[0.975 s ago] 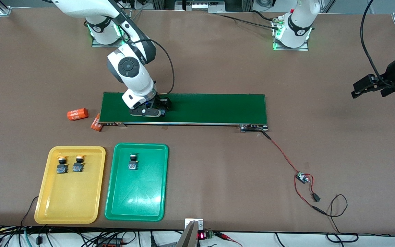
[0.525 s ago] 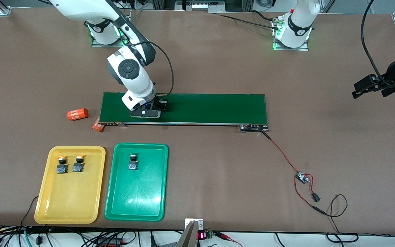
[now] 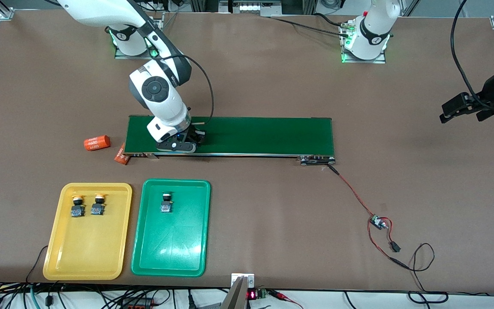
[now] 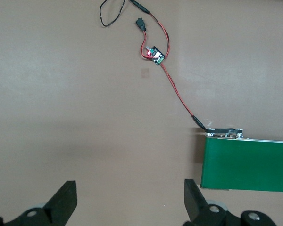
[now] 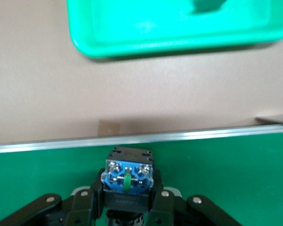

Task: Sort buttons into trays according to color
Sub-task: 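Lift the green-cap button with the right gripper over the green tray, then lower the green-cap button into the green tray and open the right gripper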

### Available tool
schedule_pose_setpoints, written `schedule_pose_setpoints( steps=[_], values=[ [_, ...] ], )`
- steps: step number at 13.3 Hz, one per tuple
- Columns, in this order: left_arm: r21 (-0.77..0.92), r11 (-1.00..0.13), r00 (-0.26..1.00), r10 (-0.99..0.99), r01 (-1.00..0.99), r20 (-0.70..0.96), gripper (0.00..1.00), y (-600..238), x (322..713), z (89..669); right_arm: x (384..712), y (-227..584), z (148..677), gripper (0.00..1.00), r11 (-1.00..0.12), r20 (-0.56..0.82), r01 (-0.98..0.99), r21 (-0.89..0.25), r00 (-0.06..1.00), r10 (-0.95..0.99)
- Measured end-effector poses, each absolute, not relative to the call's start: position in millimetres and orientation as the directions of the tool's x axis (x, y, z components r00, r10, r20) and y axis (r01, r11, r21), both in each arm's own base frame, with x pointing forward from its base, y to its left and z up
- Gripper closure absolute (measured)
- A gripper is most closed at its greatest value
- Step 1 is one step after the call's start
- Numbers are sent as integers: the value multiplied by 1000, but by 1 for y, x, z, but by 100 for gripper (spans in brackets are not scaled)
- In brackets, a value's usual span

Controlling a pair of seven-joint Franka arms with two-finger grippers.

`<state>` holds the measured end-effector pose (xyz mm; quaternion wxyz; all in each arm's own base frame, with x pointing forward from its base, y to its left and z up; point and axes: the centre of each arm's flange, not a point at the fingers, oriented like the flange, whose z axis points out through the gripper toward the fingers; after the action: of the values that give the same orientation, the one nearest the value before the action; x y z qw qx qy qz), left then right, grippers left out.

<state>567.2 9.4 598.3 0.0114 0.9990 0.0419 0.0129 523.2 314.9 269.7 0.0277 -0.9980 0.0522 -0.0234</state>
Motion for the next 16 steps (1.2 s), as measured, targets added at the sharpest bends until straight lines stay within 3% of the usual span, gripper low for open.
schedule_pose_setpoints(
  steps=[7, 16],
  values=[
    [24, -996, 996, 89, 88, 27, 0, 12, 567, 599, 590, 288, 334, 60, -999, 130, -27, -47, 991, -33],
    [24, -995, 995, 92, 92, 27, 0, 14, 567, 598, 669, 261, 315, 60, -999, 85, 40, -26, 996, 37]
  ],
)
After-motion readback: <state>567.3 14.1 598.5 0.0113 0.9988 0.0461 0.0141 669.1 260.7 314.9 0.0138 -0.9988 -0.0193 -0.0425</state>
